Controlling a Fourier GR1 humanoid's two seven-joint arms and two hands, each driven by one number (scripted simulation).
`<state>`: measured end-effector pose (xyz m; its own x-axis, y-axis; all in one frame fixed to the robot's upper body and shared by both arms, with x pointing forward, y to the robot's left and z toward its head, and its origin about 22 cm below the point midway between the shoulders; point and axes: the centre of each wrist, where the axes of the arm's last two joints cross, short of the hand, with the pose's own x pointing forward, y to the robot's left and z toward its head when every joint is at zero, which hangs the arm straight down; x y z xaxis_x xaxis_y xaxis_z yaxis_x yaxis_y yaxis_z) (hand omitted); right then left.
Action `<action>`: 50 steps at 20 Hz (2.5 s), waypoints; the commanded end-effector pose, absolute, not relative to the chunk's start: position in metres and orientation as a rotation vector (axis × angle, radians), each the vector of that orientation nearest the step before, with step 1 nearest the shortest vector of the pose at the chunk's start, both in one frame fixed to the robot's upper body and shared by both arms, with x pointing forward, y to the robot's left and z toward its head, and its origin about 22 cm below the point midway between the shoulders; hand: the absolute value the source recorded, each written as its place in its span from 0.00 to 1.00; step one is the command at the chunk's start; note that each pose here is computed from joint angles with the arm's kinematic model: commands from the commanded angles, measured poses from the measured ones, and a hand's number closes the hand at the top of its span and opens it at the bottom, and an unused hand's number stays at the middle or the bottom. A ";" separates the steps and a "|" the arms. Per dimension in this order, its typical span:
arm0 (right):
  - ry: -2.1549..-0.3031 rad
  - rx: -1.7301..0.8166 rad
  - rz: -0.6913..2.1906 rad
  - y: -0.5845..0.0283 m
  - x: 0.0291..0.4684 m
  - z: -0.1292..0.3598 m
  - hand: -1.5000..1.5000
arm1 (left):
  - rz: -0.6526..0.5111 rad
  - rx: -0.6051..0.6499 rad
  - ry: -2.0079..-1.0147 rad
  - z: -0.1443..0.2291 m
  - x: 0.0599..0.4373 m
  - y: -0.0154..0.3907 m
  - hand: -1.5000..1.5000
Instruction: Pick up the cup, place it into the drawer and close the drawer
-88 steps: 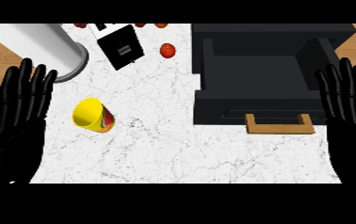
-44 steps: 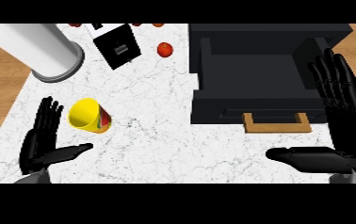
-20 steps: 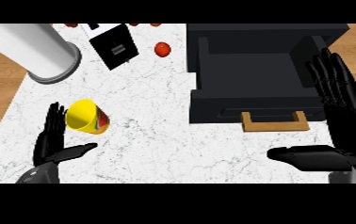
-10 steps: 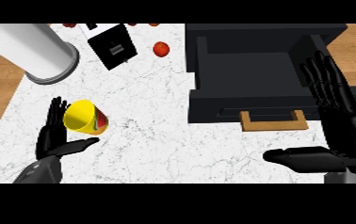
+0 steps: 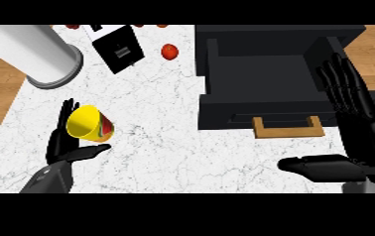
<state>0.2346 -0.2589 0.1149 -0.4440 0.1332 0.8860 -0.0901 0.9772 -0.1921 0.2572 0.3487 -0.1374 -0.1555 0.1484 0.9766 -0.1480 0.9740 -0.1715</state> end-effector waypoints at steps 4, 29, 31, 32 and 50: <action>-2.000 -0.026 0.258 -0.269 0.247 0.120 0.00 | 0.276 -0.261 -1.825 -0.130 0.269 0.344 1.00; -1.996 -0.078 0.263 -0.278 0.237 0.122 0.00 | 0.299 -0.330 -2.108 -0.091 0.325 0.291 1.00; -1.992 -0.087 0.237 -0.268 0.229 0.109 0.00 | 0.227 -0.361 -2.085 -0.087 0.328 0.283 1.00; -1.999 -0.067 0.234 -0.280 0.230 0.112 0.00 | 0.182 -0.407 -2.075 -0.072 0.343 0.271 1.00; -1.997 -0.095 0.225 -0.287 0.234 0.098 0.00 | -0.103 -0.340 -2.166 0.126 0.414 0.144 1.00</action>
<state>0.2314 -0.2887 0.1061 -0.4221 0.1695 0.8905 -0.0396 0.9780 -0.2049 0.4014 0.1631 0.0903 -0.5370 0.2460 0.8069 0.2897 0.9521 -0.0975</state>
